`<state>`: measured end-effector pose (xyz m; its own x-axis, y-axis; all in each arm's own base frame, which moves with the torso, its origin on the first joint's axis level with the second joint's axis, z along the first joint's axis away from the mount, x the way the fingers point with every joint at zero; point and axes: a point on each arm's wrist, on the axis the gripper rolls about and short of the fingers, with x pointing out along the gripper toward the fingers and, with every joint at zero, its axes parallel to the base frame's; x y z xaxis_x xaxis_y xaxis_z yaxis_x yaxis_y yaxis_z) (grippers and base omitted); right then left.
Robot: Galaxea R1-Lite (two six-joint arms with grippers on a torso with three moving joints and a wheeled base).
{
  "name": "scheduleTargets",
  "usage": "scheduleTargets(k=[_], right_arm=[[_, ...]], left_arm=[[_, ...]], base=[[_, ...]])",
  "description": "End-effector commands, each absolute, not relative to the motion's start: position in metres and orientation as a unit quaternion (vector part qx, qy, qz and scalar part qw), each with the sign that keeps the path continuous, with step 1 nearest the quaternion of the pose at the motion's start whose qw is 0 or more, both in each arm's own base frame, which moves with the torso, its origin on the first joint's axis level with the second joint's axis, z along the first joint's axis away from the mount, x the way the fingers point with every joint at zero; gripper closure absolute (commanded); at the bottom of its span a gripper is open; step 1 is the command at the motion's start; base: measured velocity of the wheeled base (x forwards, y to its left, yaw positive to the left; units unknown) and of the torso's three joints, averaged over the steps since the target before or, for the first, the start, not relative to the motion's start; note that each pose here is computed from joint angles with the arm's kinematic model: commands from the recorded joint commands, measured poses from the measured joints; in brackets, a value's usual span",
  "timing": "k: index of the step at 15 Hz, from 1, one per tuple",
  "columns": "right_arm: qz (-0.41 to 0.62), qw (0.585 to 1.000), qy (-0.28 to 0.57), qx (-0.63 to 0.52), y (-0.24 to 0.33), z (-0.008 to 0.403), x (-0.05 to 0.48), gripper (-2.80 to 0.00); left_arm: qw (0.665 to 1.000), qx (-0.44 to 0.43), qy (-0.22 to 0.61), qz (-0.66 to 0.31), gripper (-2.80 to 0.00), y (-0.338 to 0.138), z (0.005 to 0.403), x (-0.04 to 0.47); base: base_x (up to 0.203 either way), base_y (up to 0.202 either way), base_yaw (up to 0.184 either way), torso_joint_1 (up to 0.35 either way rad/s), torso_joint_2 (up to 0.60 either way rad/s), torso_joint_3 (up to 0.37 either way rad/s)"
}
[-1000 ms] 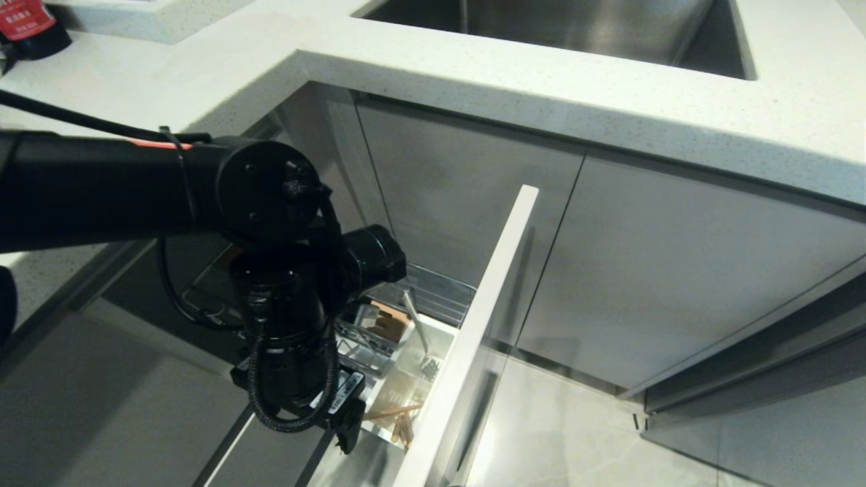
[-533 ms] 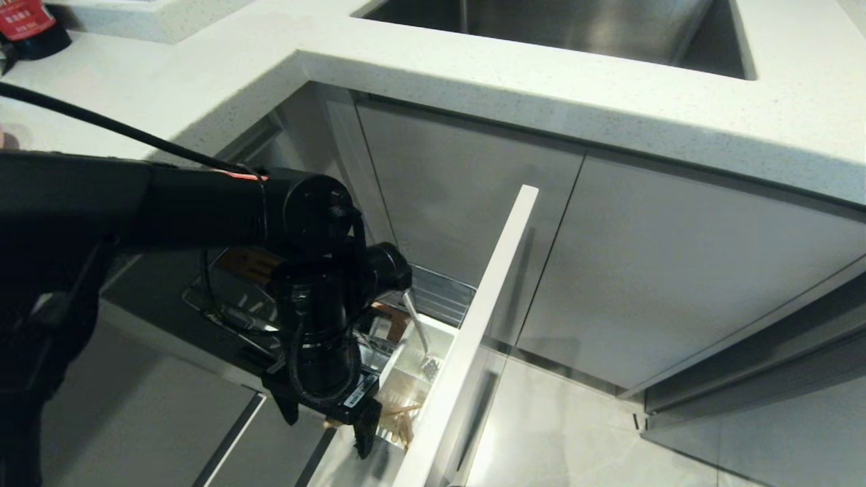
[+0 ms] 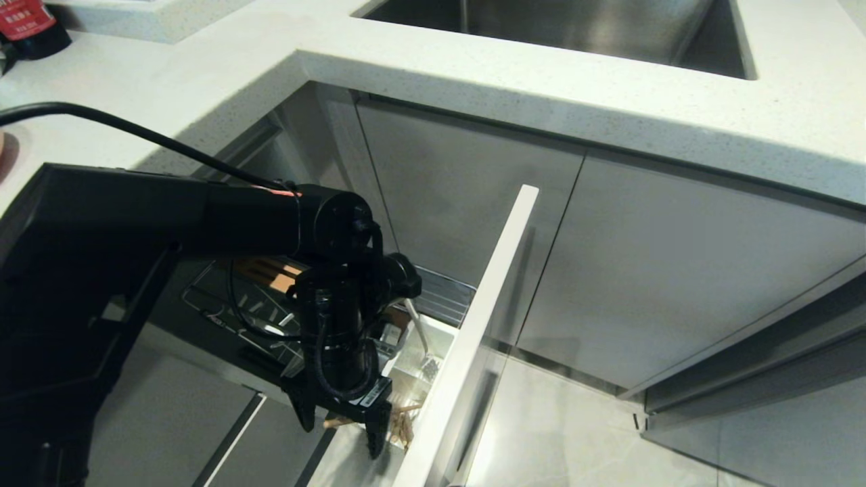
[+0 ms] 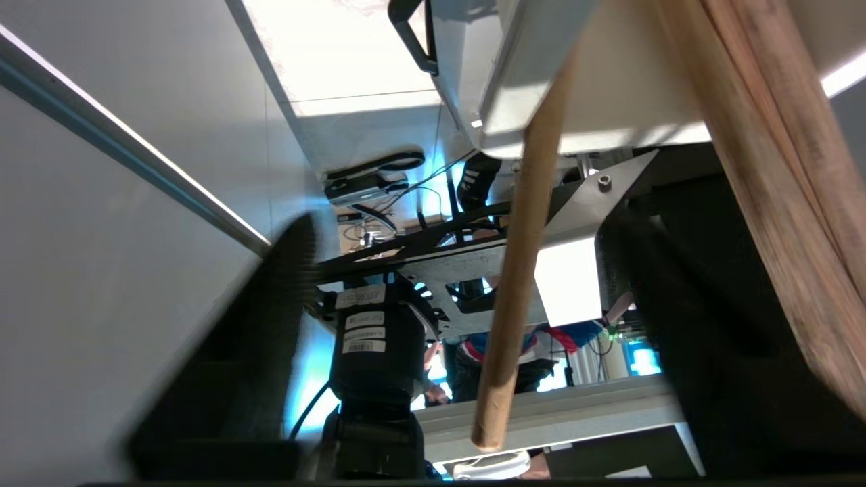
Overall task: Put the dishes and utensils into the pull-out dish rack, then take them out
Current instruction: Take the chopsticks out of the cupboard
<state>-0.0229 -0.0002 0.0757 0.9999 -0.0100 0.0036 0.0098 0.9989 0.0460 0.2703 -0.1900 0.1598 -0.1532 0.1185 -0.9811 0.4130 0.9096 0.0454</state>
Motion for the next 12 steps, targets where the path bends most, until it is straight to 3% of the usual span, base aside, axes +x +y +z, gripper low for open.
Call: scheduleTargets(k=[1,12], right_arm=[[-0.005,1.000,-0.002,0.023,0.000,0.076,-0.023,0.00],[-0.005,1.000,-0.002,0.023,0.000,0.076,-0.023,0.00]], left_arm=[[0.627,0.175,0.750,-0.116,0.00,-0.190,0.161,0.271],[0.639,0.151,0.741,-0.144,0.00,-0.192,0.177,0.264]], base=[[0.000,0.000,0.000,0.000,0.00,0.000],[0.000,0.000,0.000,0.000,0.00,0.000]])
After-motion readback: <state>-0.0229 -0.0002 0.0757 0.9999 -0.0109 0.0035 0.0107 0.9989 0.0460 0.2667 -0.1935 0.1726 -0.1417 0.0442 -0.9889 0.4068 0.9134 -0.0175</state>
